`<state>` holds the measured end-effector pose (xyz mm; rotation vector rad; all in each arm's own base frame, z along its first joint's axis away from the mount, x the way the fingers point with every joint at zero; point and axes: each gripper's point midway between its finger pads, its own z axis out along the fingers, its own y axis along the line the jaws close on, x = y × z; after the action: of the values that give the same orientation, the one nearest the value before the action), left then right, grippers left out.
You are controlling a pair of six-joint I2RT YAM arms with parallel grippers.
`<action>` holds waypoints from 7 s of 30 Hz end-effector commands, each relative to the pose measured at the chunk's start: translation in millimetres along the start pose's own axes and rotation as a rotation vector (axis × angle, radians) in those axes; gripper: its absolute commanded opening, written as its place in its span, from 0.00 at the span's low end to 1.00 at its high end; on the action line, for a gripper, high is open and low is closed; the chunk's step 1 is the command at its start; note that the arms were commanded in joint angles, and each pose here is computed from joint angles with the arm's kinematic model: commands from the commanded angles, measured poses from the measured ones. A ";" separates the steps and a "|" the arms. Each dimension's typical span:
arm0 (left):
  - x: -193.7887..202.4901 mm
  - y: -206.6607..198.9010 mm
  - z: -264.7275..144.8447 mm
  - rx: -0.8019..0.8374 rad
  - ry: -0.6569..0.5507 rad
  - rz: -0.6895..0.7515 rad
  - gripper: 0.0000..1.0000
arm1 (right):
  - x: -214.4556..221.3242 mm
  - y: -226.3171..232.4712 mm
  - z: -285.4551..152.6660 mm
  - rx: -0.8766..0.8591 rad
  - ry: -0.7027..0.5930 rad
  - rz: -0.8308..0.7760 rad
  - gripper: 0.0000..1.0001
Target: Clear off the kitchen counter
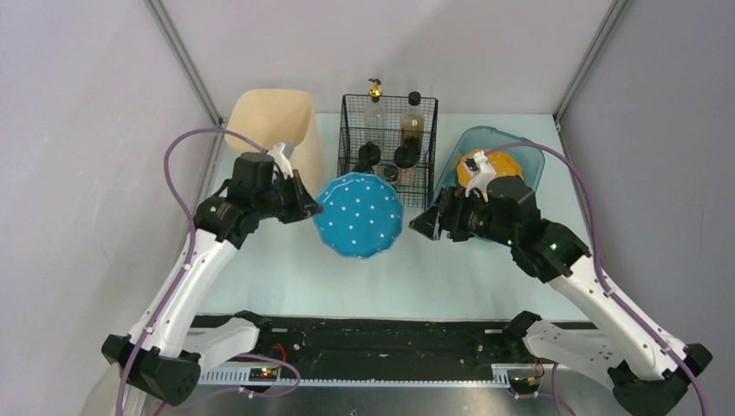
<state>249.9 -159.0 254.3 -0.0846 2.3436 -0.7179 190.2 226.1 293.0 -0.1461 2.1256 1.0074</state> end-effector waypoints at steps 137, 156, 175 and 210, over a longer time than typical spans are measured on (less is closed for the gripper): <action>91.2 -29.6 12.8 0.522 0.146 0.196 0.98 | -161.5 -363.7 36.9 0.501 -0.638 0.834 0.00; 90.9 -24.5 17.5 0.498 0.148 0.179 0.98 | -115.4 -409.0 52.2 0.614 -0.518 0.930 0.58; 91.3 -22.1 20.3 0.495 0.164 0.160 0.98 | -81.8 -397.9 25.8 0.864 -0.230 0.839 1.00; 75.2 -0.6 29.7 0.348 0.055 0.173 0.98 | -118.1 -124.2 -46.1 0.555 -0.389 -0.049 0.99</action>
<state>202.0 -198.7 191.0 0.3053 2.2464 -1.1022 311.9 80.6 308.8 0.3686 1.9861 0.4005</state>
